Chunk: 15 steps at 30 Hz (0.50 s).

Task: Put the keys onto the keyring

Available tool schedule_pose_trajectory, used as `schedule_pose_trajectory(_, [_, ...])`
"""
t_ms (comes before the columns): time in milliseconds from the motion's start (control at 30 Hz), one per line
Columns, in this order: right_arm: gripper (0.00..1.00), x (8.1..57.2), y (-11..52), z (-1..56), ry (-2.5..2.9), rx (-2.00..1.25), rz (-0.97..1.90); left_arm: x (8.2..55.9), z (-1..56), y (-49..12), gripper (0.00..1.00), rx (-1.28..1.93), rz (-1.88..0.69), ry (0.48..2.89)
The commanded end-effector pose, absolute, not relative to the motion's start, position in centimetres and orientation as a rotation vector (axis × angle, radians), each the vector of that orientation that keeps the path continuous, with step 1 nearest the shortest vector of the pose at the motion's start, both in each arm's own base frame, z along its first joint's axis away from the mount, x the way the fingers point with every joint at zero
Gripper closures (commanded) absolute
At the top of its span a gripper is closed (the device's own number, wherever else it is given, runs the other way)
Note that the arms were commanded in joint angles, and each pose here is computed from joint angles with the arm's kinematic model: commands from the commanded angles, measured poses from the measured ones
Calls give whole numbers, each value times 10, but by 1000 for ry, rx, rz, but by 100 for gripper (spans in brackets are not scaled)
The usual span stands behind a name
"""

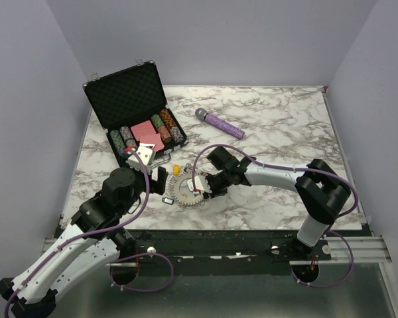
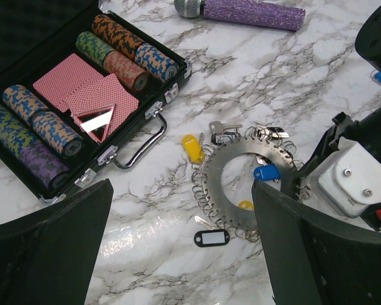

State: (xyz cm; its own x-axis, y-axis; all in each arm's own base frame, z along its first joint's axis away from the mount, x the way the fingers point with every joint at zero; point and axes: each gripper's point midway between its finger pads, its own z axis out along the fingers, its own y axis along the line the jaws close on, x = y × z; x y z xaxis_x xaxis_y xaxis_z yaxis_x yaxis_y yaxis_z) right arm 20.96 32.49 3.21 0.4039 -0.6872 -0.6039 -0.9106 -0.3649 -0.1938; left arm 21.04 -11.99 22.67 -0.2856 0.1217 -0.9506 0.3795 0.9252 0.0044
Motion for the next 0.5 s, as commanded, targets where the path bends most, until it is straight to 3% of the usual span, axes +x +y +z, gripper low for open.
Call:
schedule_pose_trajectory(0, [67,209,322,20,1377,-2179,565,211,224,-117,2,373,-239,1864])
schedule_pose_trajectory(467, [69,205,322,19,1374,-2181,585,211,224,-117,2,374,-245,1861])
